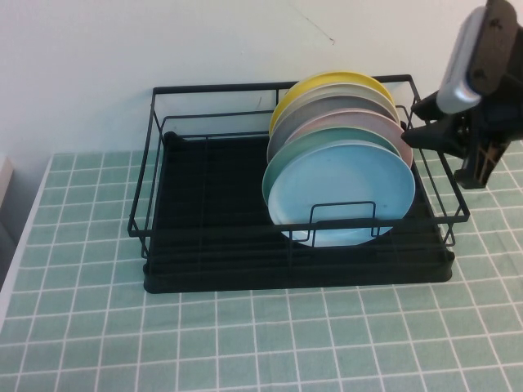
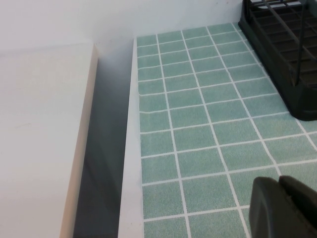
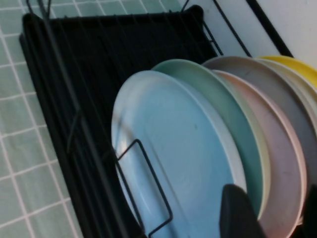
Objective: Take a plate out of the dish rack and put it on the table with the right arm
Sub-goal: Grasp the plate from the shelf
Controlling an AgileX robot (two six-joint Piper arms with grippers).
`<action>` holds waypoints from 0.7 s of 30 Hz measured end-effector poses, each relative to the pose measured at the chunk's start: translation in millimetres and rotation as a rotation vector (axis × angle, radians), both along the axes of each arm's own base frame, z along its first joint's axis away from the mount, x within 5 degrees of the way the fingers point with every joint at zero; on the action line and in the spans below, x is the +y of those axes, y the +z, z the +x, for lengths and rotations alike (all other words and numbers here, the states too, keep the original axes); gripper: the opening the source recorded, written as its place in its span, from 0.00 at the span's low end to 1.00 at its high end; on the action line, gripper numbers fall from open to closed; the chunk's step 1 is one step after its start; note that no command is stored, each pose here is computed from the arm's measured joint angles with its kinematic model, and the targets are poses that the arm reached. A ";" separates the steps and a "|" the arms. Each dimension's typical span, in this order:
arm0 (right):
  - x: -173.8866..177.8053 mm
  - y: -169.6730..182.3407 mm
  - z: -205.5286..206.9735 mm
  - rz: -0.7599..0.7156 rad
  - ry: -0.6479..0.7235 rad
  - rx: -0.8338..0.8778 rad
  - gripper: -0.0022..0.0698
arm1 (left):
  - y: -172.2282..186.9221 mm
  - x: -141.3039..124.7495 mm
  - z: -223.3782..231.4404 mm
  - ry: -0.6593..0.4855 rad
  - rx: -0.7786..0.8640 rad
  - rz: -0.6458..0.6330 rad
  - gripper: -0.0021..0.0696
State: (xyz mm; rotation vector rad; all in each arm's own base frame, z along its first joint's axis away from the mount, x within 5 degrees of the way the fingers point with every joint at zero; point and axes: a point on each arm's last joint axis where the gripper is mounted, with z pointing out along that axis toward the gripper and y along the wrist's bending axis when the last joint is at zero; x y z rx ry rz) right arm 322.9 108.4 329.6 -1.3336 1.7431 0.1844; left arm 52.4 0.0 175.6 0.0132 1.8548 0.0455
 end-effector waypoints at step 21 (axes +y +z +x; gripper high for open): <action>5.8 -75.3 51.7 -0.086 -0.030 0.113 0.46 | 0.0 0.0 0.0 0.000 0.000 0.000 0.03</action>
